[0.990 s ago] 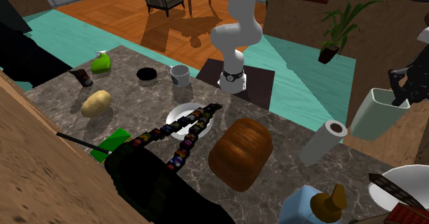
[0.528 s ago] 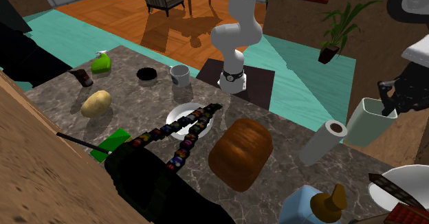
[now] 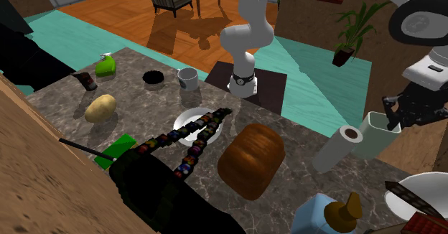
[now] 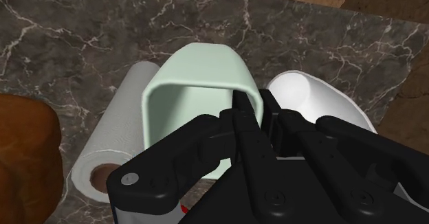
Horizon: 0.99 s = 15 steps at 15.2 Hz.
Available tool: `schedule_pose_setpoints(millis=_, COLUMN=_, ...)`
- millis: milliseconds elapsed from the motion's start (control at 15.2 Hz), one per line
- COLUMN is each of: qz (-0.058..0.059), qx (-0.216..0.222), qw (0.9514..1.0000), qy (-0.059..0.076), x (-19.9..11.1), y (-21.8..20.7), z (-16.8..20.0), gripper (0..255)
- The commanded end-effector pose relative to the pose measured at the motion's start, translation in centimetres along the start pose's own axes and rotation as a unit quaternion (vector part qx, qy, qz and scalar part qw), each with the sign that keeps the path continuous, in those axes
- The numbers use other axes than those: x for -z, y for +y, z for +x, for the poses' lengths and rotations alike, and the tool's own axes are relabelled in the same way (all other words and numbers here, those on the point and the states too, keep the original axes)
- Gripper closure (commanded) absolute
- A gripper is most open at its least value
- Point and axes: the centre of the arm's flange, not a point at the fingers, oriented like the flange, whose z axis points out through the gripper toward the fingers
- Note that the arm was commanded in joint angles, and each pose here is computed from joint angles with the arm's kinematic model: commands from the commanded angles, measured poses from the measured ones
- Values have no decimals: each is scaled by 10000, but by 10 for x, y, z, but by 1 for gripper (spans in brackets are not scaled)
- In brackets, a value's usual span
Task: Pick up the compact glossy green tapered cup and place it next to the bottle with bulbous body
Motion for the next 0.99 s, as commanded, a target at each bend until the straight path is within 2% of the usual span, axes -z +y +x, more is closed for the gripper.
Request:
schedule_pose_setpoints(millis=0, qz=4, qx=1, qw=10000, qy=3, x=-10, y=0, z=0, gripper=255)
schedule_pose_setpoints(millis=924, qz=4, qx=1, qw=10000, qy=3, x=-81, y=6, z=-4, gripper=255)
